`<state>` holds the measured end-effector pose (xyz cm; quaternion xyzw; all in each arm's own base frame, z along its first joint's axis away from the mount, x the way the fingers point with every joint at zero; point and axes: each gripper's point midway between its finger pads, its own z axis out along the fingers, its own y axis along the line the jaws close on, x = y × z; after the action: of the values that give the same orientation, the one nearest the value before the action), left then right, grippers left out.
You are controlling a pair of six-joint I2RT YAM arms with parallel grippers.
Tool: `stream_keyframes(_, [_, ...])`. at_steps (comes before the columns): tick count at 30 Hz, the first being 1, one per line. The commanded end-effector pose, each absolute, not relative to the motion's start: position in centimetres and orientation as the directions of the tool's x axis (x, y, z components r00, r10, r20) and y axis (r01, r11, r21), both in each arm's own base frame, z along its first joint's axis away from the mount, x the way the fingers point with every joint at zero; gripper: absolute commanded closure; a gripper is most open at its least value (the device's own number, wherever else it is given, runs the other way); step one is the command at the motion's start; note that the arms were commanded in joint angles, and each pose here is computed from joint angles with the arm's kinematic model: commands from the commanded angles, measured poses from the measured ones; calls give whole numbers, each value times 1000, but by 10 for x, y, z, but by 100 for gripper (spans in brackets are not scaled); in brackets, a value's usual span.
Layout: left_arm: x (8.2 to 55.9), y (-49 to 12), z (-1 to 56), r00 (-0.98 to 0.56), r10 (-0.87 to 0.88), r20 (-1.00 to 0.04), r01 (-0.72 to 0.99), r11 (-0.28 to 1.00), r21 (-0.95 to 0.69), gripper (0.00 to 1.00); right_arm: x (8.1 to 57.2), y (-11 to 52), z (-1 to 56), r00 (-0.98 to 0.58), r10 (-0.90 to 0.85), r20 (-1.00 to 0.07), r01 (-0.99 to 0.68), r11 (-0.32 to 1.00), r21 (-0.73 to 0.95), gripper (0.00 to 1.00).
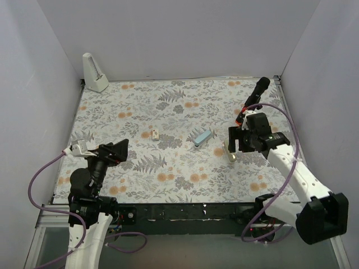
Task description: Load the staples into the stapler
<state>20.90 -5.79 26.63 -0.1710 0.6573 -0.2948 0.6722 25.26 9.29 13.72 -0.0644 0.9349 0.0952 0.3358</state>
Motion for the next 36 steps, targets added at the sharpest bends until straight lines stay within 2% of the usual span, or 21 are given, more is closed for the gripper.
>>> stream_keyframes(1, [202,-73,270,-55,-589,-806,271,768,-580,2,256,101,127,-822,-104,-560,-195,975,106,8])
stream_keyframes(5, [199,-76,274,-41,-578,-815,299,771,-562,2,269,106,101,-867,-148,-476,-188,981,39,12])
stream_keyframes(12, [194,-78,278,-30,-576,-817,325,767,-553,2,299,117,93,-881,-200,-428,-223,975,3,28])
stream_keyframes(15, [193,-79,278,-28,-576,-817,330,766,-551,2,310,122,90,-887,-215,-409,-234,972,-4,32])
stream_keyframes(25, [193,-79,279,-24,-577,-817,332,766,-551,2,320,127,62,-914,-256,-316,-260,965,-29,35])
stream_keyframes(30, [193,-79,279,-26,-578,-816,334,765,-552,2,317,128,55,-915,-274,-296,-277,960,-32,42])
stream_keyframes(36, [193,-80,278,-34,-576,-817,335,764,-552,2,318,130,49,-916,-288,-279,-289,957,-39,43])
